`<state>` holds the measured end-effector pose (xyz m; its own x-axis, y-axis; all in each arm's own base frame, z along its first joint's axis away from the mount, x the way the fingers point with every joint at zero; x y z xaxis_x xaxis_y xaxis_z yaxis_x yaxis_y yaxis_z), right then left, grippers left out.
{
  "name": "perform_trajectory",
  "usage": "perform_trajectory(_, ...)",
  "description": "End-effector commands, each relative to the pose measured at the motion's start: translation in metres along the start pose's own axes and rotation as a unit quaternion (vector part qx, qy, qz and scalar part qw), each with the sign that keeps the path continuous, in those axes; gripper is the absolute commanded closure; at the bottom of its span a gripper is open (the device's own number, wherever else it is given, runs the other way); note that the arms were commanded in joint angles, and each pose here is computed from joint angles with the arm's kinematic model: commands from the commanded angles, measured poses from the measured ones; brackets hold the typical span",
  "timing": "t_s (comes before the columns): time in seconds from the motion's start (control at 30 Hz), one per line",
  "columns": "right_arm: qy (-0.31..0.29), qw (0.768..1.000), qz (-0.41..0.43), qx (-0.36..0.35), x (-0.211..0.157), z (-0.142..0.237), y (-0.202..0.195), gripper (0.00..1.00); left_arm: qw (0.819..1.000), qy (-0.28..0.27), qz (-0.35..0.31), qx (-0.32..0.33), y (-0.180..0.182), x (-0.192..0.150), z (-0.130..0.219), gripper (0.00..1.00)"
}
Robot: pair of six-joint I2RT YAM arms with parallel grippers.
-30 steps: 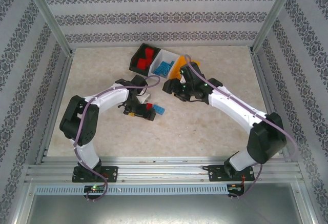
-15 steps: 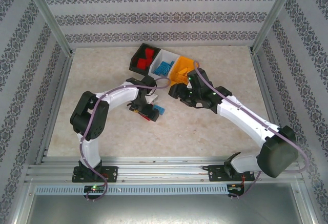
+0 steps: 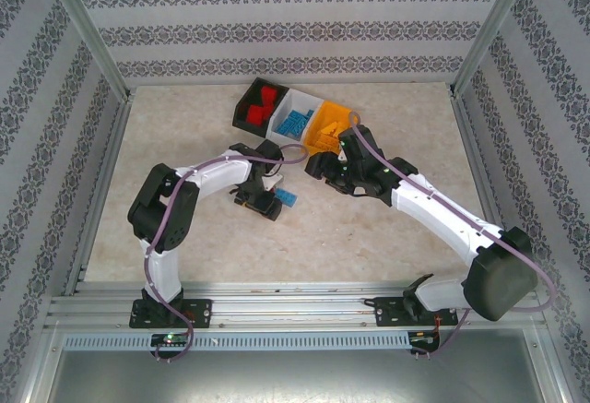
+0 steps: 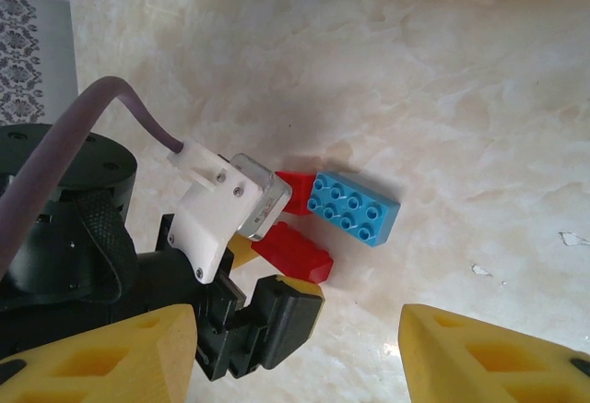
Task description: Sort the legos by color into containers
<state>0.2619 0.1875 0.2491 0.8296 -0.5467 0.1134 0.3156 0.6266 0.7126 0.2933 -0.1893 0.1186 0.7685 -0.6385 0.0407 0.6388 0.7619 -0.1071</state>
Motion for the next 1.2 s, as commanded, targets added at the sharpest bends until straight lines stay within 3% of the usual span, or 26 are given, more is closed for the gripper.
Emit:
perform_trajectory(0.0,-0.006,1.0,-0.008,0.005,0.002,0.003,0.0,0.4,0.998,-0.033,0.044,-0.008,0.005,-0.006,0.023,0.27)
perform_trajectory(0.23,0.001,1.0,-0.007,0.002,0.0,0.0,0.001,0.4,0.979,-0.121,0.145,-0.074,0.032,-0.013,0.061,0.27)
perform_trajectory(0.33,0.005,1.0,-0.007,0.0,0.0,-0.002,0.001,0.4,0.978,-0.127,0.136,-0.091,0.032,-0.011,0.065,0.15)
perform_trajectory(0.47,0.008,1.0,-0.003,-0.004,0.0,-0.005,0.001,0.4,0.986,-0.1,0.082,-0.105,0.02,-0.005,0.052,0.11)
perform_trajectory(0.63,0.006,1.0,-0.007,-0.007,0.0,-0.006,0.0,0.4,0.998,-0.036,-0.005,-0.054,0.0,0.001,0.031,0.09)
perform_trajectory(1.17,0.004,1.0,-0.009,-0.011,-0.004,-0.005,0.001,0.39,1.0,-0.006,-0.021,0.004,0.0,0.012,0.0,0.1)
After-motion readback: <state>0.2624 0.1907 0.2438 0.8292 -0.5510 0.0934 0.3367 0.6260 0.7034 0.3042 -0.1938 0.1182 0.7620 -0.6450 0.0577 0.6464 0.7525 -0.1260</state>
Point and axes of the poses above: each hand's point on the last joint's axis, 136 mm out from that joint toward the fingers, its own z axis back along the fingers, its own y axis along the line the jaws close on, x = y × z, the point moved 9 cm from there along z, back along the fingers, and after that the axes turned 14 degrees about -z, right-handed, at the moved point
